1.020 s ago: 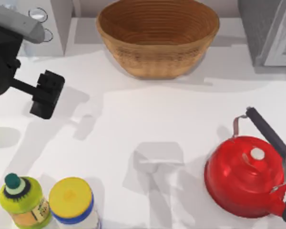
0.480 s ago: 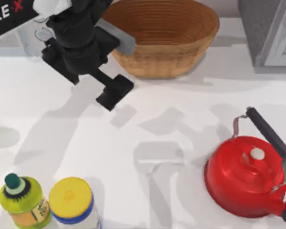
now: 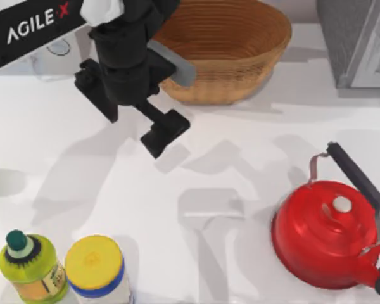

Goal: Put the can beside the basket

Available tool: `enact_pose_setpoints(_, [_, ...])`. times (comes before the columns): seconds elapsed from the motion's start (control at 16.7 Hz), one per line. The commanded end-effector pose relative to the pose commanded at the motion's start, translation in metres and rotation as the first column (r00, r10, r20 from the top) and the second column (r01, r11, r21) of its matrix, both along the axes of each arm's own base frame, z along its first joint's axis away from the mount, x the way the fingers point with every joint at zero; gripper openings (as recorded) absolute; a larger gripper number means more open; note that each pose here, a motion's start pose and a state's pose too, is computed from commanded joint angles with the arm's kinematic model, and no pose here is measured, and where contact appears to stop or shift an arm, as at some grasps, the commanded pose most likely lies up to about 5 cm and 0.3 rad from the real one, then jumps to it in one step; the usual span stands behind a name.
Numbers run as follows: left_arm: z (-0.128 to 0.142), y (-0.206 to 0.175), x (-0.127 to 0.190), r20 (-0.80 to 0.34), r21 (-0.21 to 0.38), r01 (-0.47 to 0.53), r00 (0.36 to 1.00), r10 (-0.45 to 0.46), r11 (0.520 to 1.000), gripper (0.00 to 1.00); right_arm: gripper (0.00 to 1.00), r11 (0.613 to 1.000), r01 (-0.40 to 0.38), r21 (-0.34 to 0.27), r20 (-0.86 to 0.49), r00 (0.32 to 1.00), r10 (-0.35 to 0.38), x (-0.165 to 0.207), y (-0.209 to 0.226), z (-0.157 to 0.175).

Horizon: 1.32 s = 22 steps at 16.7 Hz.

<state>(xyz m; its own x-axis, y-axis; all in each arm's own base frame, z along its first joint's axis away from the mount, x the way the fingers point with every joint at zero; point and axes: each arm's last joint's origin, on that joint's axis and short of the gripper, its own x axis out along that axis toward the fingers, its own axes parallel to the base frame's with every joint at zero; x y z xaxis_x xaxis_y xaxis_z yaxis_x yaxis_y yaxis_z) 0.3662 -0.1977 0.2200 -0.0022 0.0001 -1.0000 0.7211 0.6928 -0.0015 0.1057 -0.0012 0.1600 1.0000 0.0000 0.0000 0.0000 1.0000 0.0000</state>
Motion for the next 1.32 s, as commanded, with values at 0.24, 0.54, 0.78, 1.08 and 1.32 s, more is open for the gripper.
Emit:
enact_pose_setpoints(0.24, [-0.012,0.0,0.001,-0.002,0.001,0.001,1.0,-0.001,1.0,1.0,1.0,1.0,0.0,0.0,0.0,1.0,0.0,0.0,0.0,0.0])
enact_pose_setpoints(0.54, [-0.054,0.0,0.001,0.003,-0.001,0.0,1.0,0.0,1.0,1.0,1.0,1.0,0.0,0.0,0.0,1.0,0.0,0.0,0.0,0.0])
enact_pose_setpoints(0.78, [-0.06,0.0,0.0,0.0,0.0,0.0,1.0,0.0,1.0,1.0,1.0,1.0,0.0,0.0,0.0,1.0,0.0,0.0,0.0,0.0])
enact_pose_setpoints(1.08, [-0.06,0.0,0.0,0.0,0.0,0.0,1.0,0.0,1.0,0.7,1.0,1.0,0.0,0.0,0.0,1.0,0.0,0.0,0.0,0.0])
enact_pose_setpoints(1.32, [-0.06,0.0,0.0,0.0,0.0,0.0,1.0,0.0,1.0,0.4,1.0,1.0,0.0,0.0,0.0,1.0,0.0,0.0,0.0,0.0])
